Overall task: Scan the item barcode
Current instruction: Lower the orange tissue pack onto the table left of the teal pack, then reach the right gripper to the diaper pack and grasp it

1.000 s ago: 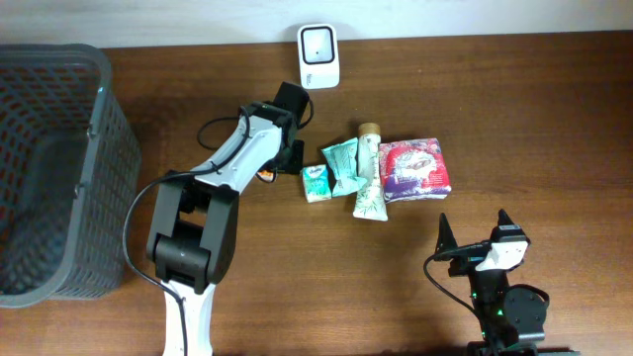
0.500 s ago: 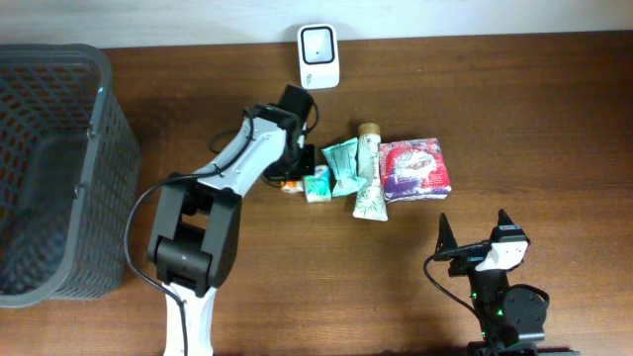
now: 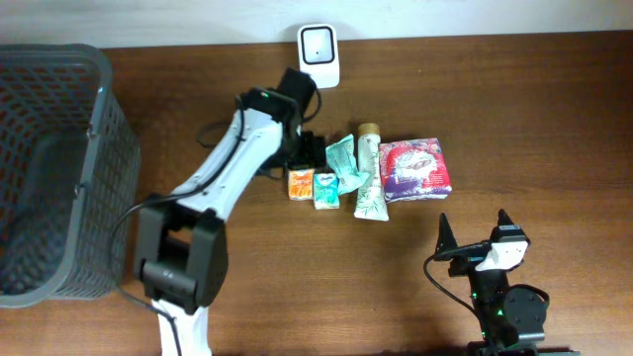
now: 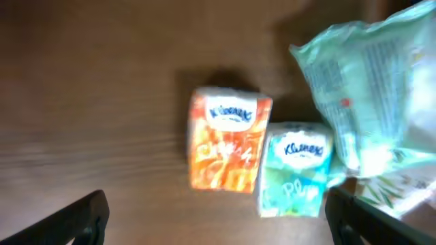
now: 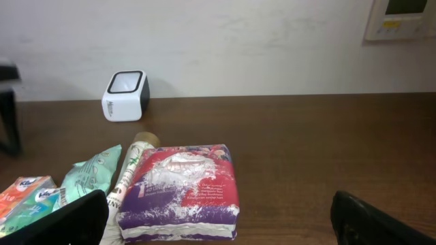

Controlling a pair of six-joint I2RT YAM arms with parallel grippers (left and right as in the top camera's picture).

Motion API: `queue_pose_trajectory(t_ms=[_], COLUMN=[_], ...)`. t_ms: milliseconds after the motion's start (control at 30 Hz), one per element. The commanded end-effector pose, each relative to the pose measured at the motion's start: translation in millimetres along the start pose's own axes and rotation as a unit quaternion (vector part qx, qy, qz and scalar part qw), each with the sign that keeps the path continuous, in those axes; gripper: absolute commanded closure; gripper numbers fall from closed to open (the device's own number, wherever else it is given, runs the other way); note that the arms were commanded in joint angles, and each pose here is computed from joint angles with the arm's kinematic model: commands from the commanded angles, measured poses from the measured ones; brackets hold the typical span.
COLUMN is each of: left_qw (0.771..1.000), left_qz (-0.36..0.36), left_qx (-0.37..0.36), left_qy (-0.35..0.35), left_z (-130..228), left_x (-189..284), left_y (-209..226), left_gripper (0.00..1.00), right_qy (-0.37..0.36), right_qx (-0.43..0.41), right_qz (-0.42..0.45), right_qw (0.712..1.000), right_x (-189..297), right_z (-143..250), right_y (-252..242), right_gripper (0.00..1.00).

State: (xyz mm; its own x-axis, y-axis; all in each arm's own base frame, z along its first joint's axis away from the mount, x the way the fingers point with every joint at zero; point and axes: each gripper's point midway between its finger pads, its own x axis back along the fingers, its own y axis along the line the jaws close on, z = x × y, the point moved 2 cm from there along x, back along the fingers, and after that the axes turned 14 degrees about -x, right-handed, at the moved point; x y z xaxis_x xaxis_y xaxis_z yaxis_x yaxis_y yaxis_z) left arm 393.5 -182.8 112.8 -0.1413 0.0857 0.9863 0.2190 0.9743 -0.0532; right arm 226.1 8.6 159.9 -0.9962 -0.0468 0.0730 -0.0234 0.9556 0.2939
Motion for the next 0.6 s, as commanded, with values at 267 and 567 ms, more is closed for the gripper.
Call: queue_pose_trajectory(t_ms=[267, 567], left_qw=[0.990, 0.991], left_qz=[-0.112, -0.109], left_qx=[0.035, 0.043], left_qy=[-0.072, -0.063], left_z=[13.3, 16.6], left_x=[111.9, 111.0], left_y=[76.4, 81.5], left_gripper=[0.01, 0.01], right_qy=[-0.045, -0.145], right_qx=[-0.030, -0.078], right_qz=[-0.060, -0.372], right_qw=[0.997, 0.914], right_x=[2.2, 63.4], right_z=[-21.4, -91.1], right_y=[20.4, 113.3], right_gripper=[0.01, 0.01])
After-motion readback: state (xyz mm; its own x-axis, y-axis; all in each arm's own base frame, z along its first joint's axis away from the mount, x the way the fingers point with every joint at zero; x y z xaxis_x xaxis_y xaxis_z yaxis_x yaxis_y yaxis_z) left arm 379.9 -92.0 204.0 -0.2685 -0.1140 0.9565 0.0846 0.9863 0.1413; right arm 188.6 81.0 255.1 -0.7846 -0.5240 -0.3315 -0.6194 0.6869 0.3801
